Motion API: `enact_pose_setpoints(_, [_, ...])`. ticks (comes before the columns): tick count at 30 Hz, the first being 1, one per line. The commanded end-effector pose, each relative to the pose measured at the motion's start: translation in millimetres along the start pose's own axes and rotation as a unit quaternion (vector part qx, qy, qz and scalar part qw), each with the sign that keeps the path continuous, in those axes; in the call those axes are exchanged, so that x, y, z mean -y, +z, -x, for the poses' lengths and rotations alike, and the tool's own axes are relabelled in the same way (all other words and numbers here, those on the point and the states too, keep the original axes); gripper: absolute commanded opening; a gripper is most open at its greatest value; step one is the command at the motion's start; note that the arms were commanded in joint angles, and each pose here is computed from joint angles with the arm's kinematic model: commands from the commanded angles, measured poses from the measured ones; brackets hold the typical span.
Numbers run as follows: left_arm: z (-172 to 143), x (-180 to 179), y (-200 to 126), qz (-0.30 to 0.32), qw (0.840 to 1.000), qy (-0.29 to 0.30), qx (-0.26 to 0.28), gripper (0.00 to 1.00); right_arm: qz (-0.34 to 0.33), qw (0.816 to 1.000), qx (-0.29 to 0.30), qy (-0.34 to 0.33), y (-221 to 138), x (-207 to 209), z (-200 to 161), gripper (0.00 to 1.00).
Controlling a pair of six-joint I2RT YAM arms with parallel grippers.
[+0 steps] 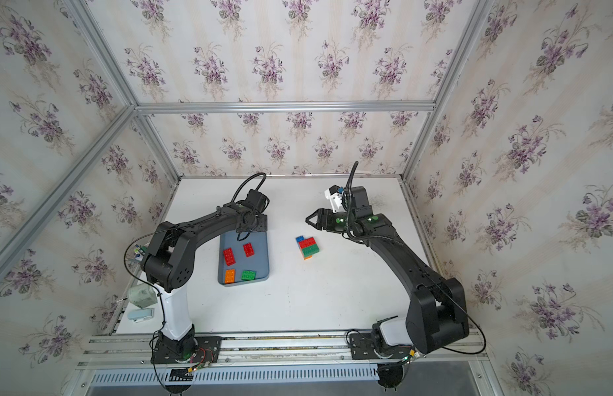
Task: Assemble a rectangle with lego
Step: Pick up the lego brick from the storage box.
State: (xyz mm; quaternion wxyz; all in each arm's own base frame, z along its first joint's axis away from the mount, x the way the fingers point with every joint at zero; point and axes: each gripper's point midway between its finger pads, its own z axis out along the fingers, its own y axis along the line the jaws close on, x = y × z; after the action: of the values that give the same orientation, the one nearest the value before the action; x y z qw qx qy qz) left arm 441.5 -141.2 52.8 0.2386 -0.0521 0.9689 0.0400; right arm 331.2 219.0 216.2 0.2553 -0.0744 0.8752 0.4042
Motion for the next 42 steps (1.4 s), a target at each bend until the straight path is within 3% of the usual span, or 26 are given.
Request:
enact_pose_setpoints(1, [0,-2,5,0.002,1.0,-0.003,-0.008,0.77,0.004,1.0,0.004,-0.01,-3,-5,4,0.68])
enact_pose_setpoints(16, [-7,-8,28,0.002,1.0,-0.014,-0.027,0.79,0.004,1.0,0.0,-0.006,1,-3,6,0.68])
enact_pose_setpoints(28, [-14,-13,24,0.005,1.0,-0.017,-0.024,0.57,0.0,1.0,-0.005,-0.001,4,1,3,0.67])
enact_pose_setpoints(33, [-18,-14,11,0.002,1.0,-0.001,-0.022,0.56,0.002,1.0,-0.005,0.001,6,1,3,0.67])
enact_pose_setpoints(36, [-13,-4,-18,-0.017,0.999,0.048,0.004,0.52,-0.004,1.0,-0.004,0.004,6,4,3,0.67])
enact_pose_setpoints(39, [-10,22,-64,-0.061,0.985,0.154,0.05,0.52,-0.014,1.0,-0.002,0.009,7,8,5,0.67])
enact_pose_setpoints(42, [-30,60,-116,-0.128,0.937,0.309,0.098,0.52,-0.025,1.0,0.006,0.013,6,11,11,0.66])
